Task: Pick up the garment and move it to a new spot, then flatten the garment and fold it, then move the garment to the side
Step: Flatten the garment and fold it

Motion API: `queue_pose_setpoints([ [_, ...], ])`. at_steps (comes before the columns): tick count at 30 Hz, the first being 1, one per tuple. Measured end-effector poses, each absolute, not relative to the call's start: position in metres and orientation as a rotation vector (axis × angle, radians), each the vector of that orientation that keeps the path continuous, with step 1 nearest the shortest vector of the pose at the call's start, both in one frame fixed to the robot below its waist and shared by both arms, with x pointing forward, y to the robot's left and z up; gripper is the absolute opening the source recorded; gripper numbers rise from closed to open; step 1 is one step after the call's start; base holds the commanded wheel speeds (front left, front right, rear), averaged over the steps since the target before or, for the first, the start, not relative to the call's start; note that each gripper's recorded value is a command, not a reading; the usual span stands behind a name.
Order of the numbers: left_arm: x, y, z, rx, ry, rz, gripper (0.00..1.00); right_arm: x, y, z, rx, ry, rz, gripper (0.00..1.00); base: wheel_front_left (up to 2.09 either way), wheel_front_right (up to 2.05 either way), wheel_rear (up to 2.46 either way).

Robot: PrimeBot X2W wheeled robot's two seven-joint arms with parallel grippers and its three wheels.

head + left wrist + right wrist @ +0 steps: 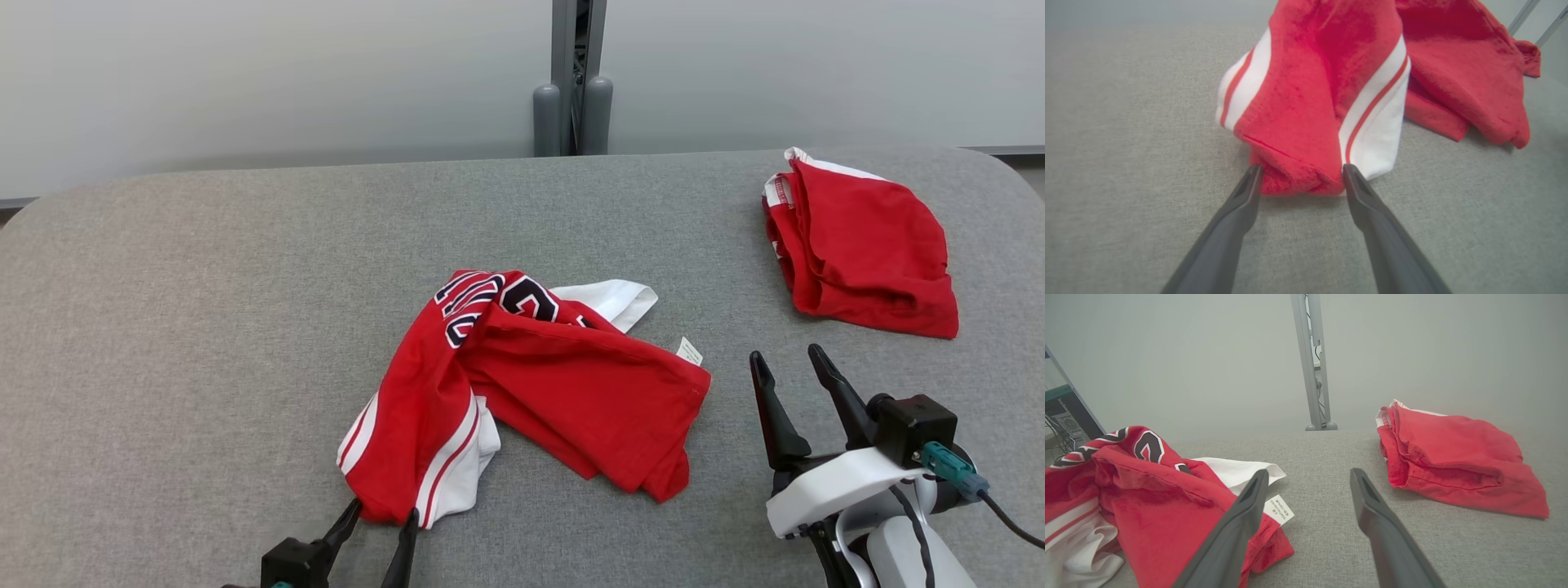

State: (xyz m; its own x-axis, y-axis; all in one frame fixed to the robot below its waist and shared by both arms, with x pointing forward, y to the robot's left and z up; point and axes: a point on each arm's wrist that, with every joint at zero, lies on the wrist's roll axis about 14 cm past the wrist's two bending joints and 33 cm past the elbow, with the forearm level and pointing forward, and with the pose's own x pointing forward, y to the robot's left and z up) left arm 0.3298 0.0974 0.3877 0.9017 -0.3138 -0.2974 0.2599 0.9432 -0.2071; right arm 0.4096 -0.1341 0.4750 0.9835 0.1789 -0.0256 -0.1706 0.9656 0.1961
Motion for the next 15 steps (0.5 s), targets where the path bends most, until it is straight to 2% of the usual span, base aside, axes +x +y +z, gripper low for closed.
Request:
queue_pose_setpoints([
  [5, 0.337, 0.091, 0.388, -0.168, 0.335, -0.314, 1.00, 0.407, -0.136, 0.475, 0.193, 0.045, 0.172, 1.00, 0.00, 0.00, 0.00],
  [6, 0.338, 0.091, 0.387, -0.168, 0.336, -0.314, 0.96, 0.407, -0.136, 0.475, 0.195, 0.044, 0.171, 1.00, 0.00, 0.00, 0.00],
  [7, 0.339, 0.091, 0.387, -0.168, 0.337, -0.314, 0.42, 0.406, -0.137, 0.475, 0.194, 0.043, 0.170, 1.00, 0.00, 0.00, 0.00],
  [8, 0.340, 0.091, 0.388, -0.168, 0.336, -0.313, 0.17, 0.406, -0.138, 0.476, 0.194, 0.041, 0.168, 1.00, 0.00, 0.00, 0.00],
  [9, 0.341, 0.092, 0.389, -0.168, 0.330, -0.309, 0.01, 0.406, -0.138, 0.477, 0.194, 0.039, 0.167, 1.00, 0.00, 0.00, 0.00],
  [15, 0.358, 0.114, 0.417, -0.150, 0.224, -0.251, 0.00, 0.405, -0.139, 0.477, 0.196, 0.037, 0.164, 1.00, 0.00, 0.00, 0.00],
])
